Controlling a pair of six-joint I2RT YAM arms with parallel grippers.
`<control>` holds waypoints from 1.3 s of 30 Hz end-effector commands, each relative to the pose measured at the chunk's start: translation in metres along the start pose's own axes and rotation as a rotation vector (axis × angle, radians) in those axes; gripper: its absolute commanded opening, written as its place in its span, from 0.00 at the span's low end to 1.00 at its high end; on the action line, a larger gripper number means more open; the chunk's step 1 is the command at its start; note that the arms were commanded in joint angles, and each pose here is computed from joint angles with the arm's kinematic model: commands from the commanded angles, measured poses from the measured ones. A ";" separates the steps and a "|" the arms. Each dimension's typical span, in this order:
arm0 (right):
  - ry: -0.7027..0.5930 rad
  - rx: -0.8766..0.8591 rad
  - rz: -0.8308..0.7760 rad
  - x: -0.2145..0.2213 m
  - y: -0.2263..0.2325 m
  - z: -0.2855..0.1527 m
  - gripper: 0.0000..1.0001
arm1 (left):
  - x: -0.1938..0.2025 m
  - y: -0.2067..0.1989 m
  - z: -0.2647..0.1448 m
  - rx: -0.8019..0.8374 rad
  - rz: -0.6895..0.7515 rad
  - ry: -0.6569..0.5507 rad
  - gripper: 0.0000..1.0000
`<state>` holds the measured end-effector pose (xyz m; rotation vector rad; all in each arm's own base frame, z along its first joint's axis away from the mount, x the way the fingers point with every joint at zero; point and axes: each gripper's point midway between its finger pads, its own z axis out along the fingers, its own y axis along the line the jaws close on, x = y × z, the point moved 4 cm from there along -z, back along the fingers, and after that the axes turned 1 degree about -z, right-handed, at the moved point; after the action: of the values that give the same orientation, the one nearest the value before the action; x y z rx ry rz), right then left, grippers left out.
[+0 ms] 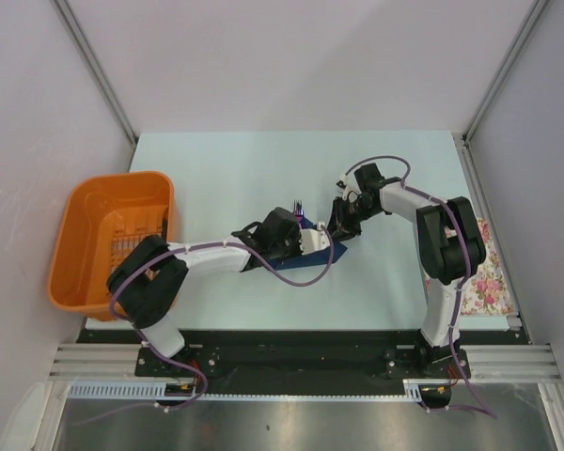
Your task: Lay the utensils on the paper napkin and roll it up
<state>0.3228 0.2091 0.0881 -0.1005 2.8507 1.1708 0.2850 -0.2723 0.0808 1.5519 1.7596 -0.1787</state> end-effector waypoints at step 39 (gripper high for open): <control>0.112 0.105 0.067 0.026 -0.015 0.057 0.20 | -0.025 0.056 -0.014 -0.184 -0.106 -0.049 0.58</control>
<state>0.2964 0.2415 0.0487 -0.0923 3.0087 1.1385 0.3174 -0.2726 0.0735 1.5033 1.7659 -0.0507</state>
